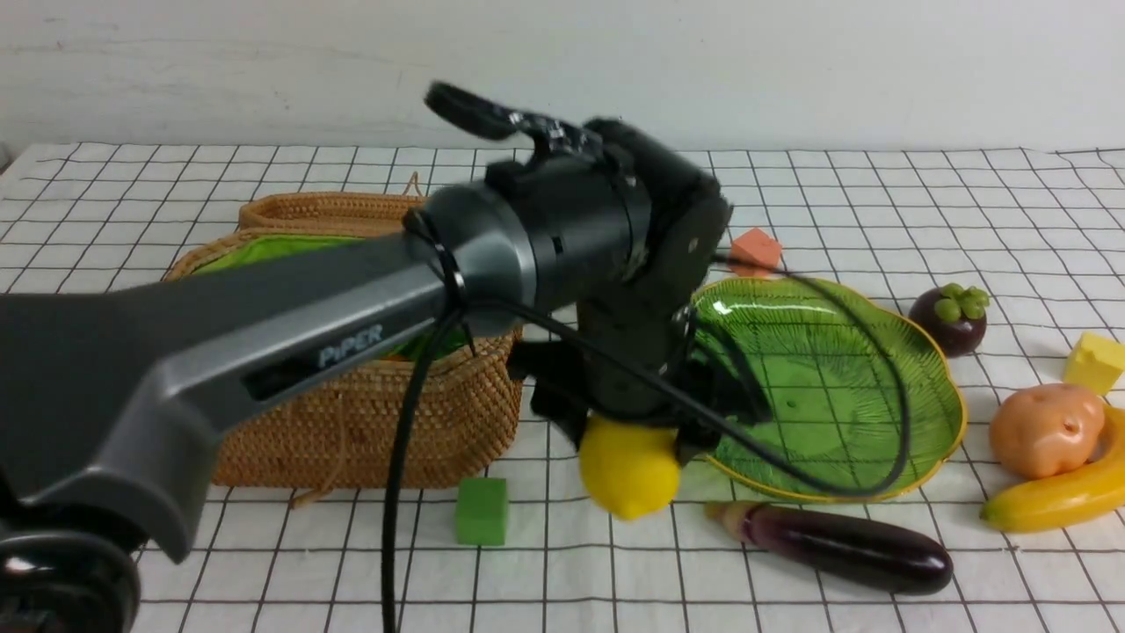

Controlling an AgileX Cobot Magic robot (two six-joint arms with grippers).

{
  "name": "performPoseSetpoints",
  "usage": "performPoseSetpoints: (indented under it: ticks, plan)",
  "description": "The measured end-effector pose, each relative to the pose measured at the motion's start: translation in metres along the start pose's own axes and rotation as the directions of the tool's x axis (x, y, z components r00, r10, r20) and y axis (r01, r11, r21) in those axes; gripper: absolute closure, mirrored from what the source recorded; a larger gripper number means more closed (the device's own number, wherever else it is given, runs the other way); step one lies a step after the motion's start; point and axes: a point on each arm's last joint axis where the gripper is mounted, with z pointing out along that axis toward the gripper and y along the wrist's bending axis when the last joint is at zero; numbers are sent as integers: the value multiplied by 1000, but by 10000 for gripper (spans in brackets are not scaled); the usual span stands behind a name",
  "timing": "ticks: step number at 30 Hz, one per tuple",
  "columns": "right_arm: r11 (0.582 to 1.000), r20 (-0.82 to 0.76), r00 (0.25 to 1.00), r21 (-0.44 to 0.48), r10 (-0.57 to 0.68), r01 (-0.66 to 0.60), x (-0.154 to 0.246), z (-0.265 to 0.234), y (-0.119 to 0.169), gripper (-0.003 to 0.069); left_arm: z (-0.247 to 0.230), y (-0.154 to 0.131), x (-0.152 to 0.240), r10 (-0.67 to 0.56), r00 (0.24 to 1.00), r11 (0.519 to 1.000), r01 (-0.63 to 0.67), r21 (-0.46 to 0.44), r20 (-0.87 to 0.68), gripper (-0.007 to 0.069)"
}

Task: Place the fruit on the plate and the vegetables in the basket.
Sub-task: Grab a lemon with your left arm and place it on the plate on the right

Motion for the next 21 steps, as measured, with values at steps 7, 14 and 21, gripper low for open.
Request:
performPoseSetpoints:
  ticks: [7,14,21]
  plan:
    - [994,37,997,86,60,-63,-3,0,-8,424,4,-32,-38,58,930,955,-157,252,363,48]
    - [993,24,997,92,69,-71,-2,0,-9,424,77,-44,-38,85,927,945,-191,266,366,39]
    - [979,12,995,178,103,-103,1,-1,-16,424,87,-48,-37,89,920,942,-202,268,381,-43]
